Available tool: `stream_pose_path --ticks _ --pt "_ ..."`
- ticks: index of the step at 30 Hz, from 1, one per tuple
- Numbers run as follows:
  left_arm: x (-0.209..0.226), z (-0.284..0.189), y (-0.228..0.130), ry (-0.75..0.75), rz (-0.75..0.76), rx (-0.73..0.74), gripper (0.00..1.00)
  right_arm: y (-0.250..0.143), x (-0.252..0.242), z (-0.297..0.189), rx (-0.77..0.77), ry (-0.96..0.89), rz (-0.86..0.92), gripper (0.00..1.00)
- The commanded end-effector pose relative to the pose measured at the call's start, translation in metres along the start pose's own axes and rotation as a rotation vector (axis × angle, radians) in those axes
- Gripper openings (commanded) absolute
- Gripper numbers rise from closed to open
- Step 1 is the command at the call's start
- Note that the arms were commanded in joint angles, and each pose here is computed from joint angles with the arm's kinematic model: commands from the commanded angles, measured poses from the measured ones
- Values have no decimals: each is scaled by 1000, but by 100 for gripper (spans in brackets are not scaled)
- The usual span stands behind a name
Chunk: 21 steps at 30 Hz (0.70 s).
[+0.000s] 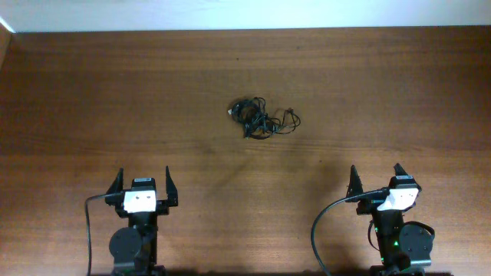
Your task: Untangle cables
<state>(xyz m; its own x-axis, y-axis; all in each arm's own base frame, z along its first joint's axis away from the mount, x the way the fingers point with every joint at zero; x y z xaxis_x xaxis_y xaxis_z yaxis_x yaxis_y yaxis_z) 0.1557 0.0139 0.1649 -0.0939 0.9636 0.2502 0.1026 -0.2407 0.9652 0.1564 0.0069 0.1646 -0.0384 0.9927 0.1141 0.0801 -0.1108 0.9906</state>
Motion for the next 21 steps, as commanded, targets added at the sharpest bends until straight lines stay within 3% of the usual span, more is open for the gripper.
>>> stream_pose_path --ticks 1,21 --pt "-2 0 -1 -15 13 2 99 -2 -1 0 6 -14 2 99" --pt "-1 0 7 -22 10 -52 99 -2 -1 0 4 -11 6 99"
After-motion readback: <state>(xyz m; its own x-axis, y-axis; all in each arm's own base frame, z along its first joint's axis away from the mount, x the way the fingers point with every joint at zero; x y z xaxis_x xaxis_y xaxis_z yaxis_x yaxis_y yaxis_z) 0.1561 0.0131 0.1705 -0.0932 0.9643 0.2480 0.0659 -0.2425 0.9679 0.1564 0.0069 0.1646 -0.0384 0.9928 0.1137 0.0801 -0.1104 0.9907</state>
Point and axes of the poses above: each gripper's point midway between its finger pads, its own z axis out along the fingers, its own x axis along the line the jaws close on, y = z × x, the point moved 9 cm from there along -z, back along the fingers, and after that the axes turned 5 degrees about z, right-handed, at the moved point
